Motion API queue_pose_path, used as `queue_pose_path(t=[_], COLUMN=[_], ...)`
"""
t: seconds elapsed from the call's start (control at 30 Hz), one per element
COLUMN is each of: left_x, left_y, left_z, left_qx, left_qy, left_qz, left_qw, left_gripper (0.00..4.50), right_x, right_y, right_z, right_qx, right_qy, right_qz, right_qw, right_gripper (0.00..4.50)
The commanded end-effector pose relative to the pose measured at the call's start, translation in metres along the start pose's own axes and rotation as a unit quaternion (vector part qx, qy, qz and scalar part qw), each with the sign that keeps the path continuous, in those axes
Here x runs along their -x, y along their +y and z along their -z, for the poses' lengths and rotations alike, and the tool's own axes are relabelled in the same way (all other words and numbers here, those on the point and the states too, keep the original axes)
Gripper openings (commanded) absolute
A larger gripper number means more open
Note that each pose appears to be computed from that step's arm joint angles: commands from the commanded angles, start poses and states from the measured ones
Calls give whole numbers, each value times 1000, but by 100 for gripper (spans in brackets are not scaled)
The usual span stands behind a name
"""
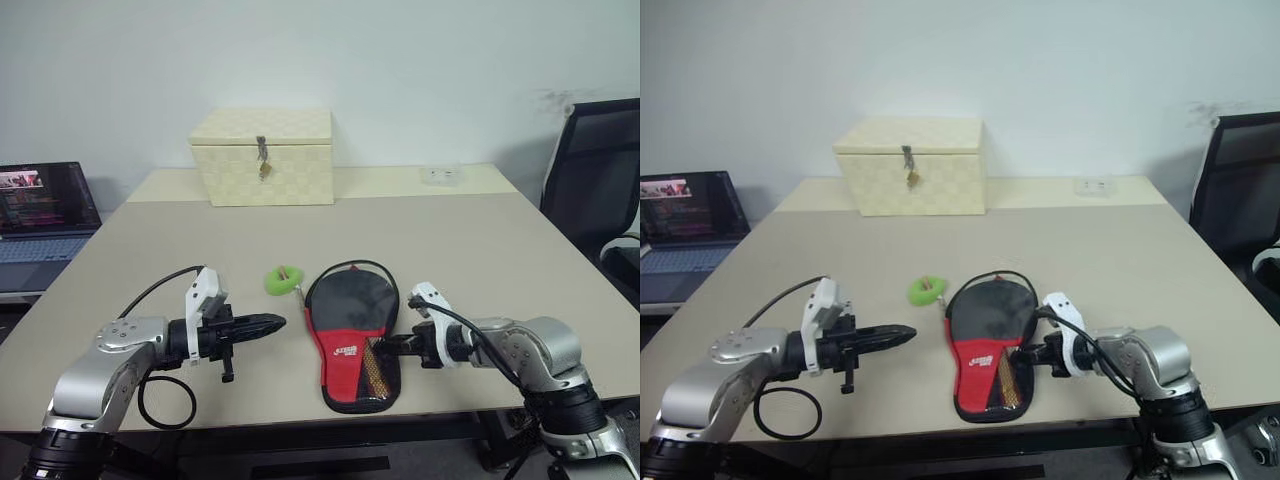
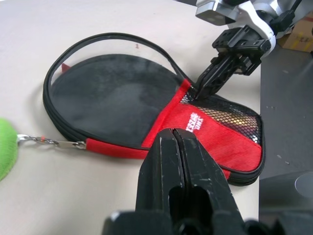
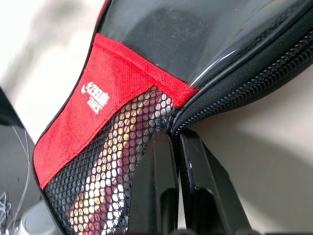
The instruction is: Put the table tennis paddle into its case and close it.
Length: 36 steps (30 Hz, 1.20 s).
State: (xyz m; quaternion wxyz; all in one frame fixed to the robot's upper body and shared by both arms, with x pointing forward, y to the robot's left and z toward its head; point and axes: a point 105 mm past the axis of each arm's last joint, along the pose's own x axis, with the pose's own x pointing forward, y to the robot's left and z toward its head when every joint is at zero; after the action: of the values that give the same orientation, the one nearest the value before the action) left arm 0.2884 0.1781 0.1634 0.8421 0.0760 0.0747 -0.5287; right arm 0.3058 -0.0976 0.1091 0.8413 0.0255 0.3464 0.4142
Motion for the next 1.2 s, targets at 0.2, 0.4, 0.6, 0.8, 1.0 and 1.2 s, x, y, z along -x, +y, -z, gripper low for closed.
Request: queue_pose_path(t=[0.2, 0.4, 0.6, 0.8, 1.0, 1.2], left_x=[0, -1, 1, 4, 7, 5], left_y=[-2, 0, 0, 13, 50, 78], left_z=[-9, -9, -8, -6, -7, -11], left_qx=[-22, -24, -22, -17, -17, -49], left_qy=[-2, -3, -6, -11, -13, -11], left_qz=[11, 6, -5, -54, -151, -211], left_qw=[1000, 1000, 1000, 998, 988, 976], left_gripper=[0, 0, 0, 0, 0, 153], right_x=[6, 2, 29, 57, 8, -29], right_y=[10, 9, 11, 21, 43, 47], right_z=[-3, -4, -10, -69, -75, -60], right_qx=[9, -5, 153, 219, 192, 169], right_qy=[-10, -21, -16, -130, -165, -151], right_qz=[-14, -3, 20, -5, -51, -47], right_qw=[1000, 1000, 988, 967, 966, 973], right_gripper=[3, 50, 237, 445, 448, 450])
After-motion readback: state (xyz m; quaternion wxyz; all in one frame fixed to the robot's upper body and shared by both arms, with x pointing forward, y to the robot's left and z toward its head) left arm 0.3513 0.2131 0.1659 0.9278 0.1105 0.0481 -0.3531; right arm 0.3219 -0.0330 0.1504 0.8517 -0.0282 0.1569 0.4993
